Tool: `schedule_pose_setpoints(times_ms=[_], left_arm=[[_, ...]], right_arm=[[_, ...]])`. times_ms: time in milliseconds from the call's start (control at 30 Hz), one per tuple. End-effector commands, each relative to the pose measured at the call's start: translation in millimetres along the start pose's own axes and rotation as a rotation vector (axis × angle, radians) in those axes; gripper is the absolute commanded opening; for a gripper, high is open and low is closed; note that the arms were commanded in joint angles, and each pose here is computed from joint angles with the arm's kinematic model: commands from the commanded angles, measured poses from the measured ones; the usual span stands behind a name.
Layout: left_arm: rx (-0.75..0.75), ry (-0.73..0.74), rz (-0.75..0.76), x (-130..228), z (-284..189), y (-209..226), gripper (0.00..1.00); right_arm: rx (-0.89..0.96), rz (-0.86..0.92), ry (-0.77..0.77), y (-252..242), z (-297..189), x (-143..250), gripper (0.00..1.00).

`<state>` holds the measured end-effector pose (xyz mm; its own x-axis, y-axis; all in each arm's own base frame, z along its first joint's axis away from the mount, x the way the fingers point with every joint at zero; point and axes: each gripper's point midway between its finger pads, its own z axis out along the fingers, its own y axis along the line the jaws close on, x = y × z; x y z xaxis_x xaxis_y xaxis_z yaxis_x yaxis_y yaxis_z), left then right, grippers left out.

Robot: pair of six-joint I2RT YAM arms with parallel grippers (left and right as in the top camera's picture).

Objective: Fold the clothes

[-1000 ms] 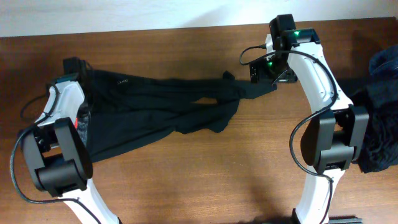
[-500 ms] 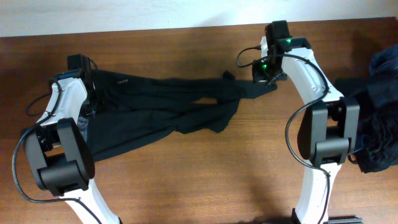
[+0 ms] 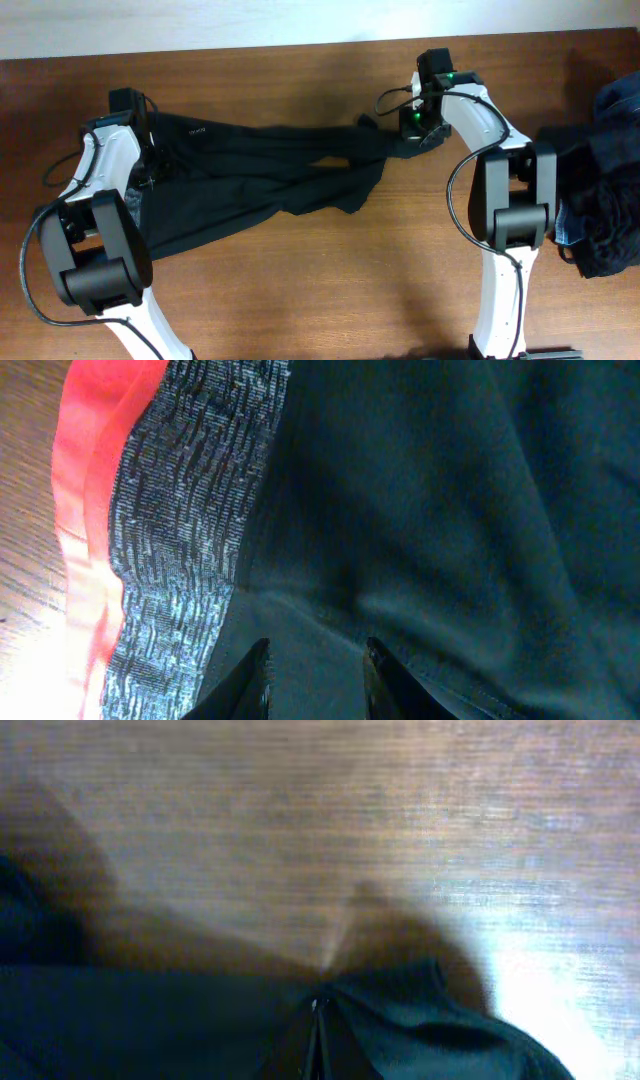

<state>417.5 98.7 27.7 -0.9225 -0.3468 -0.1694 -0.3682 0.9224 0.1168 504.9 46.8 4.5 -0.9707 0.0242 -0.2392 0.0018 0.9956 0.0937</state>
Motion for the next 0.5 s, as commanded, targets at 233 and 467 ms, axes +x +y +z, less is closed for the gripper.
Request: schedule_pose_setpoints(times_ms=[233,467], left_arm=[[0.013,-0.012,0.006,-2.7,-6.1,-1.6,0.30],[0.013,-0.012,0.006,-2.8,-6.1,-1.6,0.30]], right_arm=[[-0.008,-0.018,-0.156,3.0,21.1,-37.3,0.04],[-0.013,-0.019,-0.213,4.1,0.3,-54.9,0.04]])
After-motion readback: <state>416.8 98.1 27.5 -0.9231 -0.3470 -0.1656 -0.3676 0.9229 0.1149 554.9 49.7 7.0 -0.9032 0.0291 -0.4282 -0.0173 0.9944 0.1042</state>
